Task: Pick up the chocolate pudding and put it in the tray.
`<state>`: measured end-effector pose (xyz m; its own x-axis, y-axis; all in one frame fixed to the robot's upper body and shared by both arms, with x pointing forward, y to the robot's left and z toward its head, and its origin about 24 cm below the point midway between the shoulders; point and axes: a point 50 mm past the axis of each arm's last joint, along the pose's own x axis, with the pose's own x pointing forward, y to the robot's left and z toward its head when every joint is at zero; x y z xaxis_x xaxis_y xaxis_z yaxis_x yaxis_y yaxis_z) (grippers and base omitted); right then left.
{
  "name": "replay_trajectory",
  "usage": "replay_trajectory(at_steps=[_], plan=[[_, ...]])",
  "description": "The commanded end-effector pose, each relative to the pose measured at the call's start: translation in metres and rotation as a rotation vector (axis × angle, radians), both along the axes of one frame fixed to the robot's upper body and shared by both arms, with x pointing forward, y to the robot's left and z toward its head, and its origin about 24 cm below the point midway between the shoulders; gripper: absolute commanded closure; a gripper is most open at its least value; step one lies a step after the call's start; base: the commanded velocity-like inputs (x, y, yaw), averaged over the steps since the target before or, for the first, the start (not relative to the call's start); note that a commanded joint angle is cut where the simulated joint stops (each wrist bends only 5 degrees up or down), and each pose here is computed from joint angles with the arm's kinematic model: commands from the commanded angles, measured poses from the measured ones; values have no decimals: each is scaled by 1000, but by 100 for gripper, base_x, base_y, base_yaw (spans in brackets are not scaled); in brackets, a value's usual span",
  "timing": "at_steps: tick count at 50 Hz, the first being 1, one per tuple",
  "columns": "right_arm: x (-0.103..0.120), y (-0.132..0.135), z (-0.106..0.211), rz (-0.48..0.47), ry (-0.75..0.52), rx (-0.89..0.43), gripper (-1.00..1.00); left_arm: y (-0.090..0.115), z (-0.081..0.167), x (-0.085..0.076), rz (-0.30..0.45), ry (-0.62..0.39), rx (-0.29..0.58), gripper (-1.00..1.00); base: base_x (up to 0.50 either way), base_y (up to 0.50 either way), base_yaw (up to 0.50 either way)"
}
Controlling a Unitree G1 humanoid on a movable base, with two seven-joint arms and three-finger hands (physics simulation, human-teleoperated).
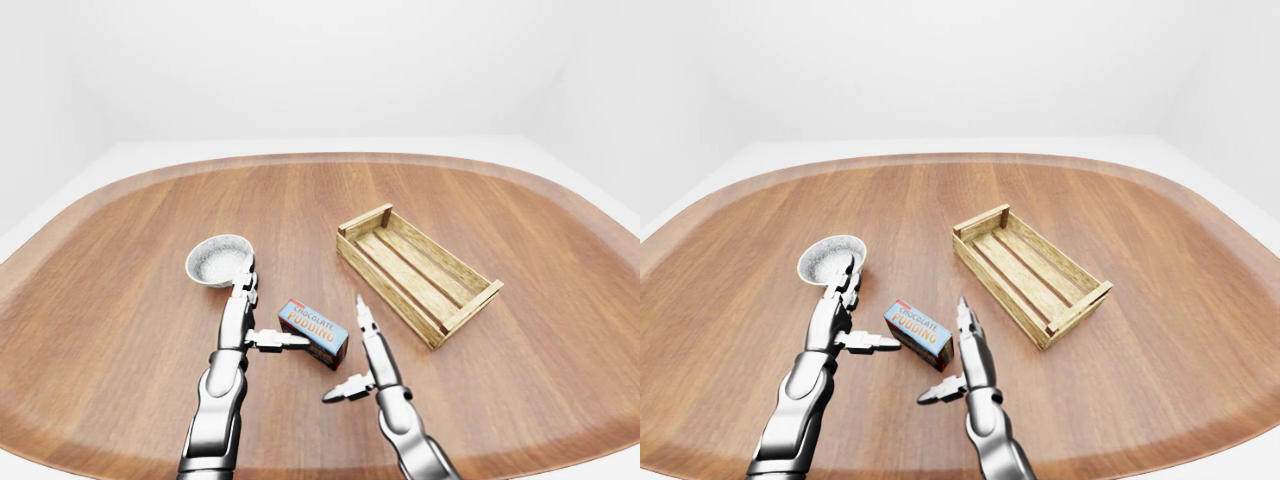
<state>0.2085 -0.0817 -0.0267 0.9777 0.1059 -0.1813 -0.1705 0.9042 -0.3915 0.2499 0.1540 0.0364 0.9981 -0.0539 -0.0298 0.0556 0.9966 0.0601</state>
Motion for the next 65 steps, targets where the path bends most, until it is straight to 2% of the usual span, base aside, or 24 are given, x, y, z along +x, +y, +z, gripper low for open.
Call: replay_trajectory(at_steps=[1,29,45,65], plan=[[3,0,-9,-11,31,-30,-100,0,0,0,-11,7,-34,-100,0,0,0],[15,-1,-33,-52,111,-115,-100,0,0,0,-11,9,-32,-100,0,0,0],[25,6,-28,-49,78,-147,-100,0,0,0,-12,11,-30,-100,0,0,0],[26,18,-26,-25,28,-217,-100,0,0,1,-13,11,-28,-100,0,0,0]])
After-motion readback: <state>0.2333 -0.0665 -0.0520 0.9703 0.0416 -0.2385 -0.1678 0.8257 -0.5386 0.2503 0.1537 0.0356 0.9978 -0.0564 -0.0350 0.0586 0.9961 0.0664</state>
